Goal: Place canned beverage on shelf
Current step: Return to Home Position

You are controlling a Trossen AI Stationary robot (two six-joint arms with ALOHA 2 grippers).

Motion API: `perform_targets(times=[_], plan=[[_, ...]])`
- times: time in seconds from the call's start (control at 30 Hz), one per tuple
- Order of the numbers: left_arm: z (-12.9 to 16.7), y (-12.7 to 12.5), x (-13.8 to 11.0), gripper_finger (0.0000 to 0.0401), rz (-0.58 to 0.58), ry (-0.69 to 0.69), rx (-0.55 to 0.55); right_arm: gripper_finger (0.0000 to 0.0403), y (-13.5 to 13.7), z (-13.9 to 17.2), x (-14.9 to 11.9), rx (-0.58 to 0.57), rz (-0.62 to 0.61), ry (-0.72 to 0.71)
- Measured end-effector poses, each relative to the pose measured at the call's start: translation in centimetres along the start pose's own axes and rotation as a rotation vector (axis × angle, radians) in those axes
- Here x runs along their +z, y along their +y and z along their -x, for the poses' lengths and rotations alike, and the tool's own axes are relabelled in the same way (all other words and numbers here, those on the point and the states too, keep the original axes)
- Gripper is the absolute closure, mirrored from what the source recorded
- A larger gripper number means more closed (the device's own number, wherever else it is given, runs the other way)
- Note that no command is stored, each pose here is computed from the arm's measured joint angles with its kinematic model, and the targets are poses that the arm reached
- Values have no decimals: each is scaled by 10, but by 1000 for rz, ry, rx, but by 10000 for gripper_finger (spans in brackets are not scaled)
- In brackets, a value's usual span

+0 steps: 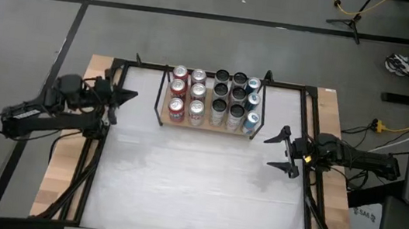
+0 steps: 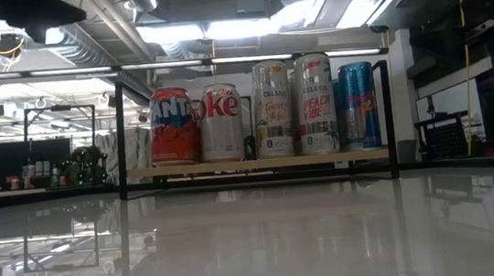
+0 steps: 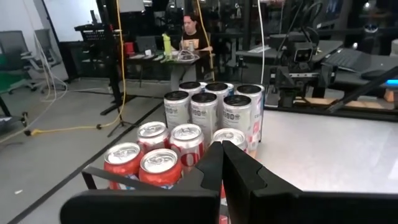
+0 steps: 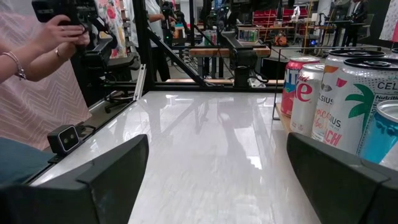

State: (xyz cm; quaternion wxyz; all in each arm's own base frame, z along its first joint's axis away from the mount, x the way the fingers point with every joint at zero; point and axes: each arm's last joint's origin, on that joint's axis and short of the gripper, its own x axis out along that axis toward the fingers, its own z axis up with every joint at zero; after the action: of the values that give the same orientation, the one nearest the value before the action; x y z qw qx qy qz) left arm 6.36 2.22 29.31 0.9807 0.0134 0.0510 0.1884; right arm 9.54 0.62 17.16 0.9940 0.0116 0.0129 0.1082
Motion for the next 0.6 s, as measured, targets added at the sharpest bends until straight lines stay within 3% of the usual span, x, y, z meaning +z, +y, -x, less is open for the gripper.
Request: perform_targets(times=[0.6], plan=[[6,-3,-42,401,77,-104,-77,24,0,0,0,0,0,0]])
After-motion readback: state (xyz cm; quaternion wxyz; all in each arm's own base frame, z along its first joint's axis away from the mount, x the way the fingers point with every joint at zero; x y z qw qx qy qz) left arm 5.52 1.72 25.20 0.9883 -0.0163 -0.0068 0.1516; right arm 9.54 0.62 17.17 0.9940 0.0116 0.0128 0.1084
